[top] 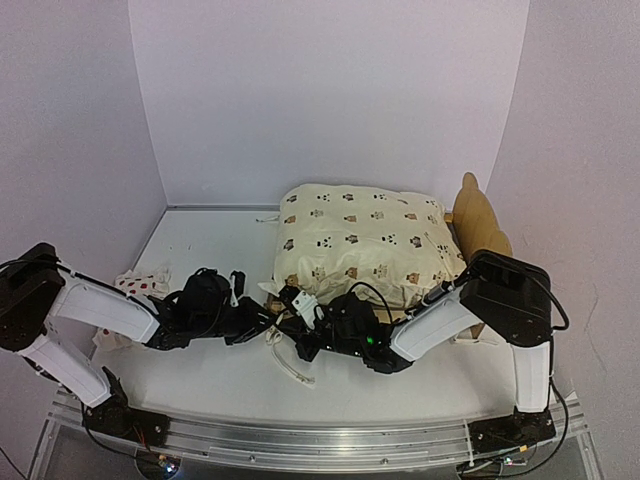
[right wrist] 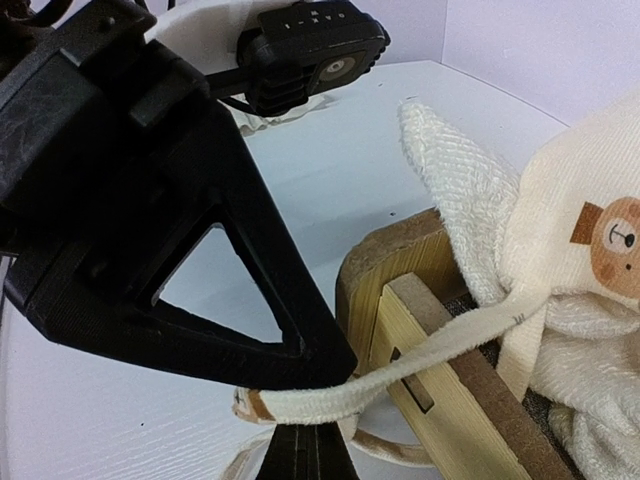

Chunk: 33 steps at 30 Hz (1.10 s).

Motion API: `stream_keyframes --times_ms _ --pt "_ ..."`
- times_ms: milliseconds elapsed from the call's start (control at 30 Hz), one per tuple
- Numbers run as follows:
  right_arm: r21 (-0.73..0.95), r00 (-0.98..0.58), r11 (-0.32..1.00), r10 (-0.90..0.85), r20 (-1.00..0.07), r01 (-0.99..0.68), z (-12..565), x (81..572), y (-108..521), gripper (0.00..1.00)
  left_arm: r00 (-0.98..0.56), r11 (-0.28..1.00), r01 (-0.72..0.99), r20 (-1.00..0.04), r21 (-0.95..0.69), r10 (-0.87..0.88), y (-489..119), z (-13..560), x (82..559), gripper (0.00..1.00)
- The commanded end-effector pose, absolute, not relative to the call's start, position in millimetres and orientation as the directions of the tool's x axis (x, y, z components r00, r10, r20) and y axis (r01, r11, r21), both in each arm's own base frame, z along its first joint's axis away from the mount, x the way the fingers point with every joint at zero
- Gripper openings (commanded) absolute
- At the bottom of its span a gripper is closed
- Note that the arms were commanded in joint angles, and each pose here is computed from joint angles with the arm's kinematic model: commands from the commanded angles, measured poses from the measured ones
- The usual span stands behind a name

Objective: Set up the pet bed

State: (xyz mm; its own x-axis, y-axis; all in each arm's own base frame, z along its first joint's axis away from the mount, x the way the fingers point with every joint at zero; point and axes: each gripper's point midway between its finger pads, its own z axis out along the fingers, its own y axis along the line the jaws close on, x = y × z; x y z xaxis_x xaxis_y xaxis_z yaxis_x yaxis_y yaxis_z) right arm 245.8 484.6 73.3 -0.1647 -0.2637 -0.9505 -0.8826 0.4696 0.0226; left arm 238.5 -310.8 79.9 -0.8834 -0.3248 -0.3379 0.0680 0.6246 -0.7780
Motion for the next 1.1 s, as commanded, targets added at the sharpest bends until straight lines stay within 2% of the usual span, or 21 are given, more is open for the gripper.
stream_keyframes --times_ms 0,167,533,700,933,1067 --pt "0.043 -0.146 0.446 -0.199 -0.969 -0.894 91.5 242.9 492.5 0.00 -0.866 0.591 0.103 -0.364 -0.800 -0.342 -321.9 96.9 249.2 0.15" --pt "0.043 -0.146 0.447 -0.199 -0.969 -0.894 91.1 243.4 492.6 0.00 -0.864 0.594 0.108 -0.370 -0.797 -0.340 -322.0 97.5 250.0 0.00" --pt "0.039 -0.150 0.460 -0.208 -0.967 -0.887 87.0 243.9 488.5 0.02 -0.840 0.609 0.120 -0.408 -0.784 -0.358 -310.7 104.1 250.2 0.00" --pt "0.036 -0.155 0.472 -0.216 -0.964 -0.881 82.8 245.1 485.0 0.27 -0.820 0.626 0.120 -0.433 -0.771 -0.375 -301.2 109.8 250.8 0.00" --pt "0.033 -0.157 0.478 -0.222 -0.962 -0.878 82.6 243.2 479.1 0.43 -0.806 0.638 0.113 -0.446 -0.761 -0.389 -294.1 112.8 251.3 0.00" --pt "0.074 -0.200 0.482 -0.216 -0.956 -0.873 79.9 237.8 470.3 0.47 -0.791 0.640 0.111 -0.457 -0.760 -0.406 -288.0 117.6 251.5 0.00"
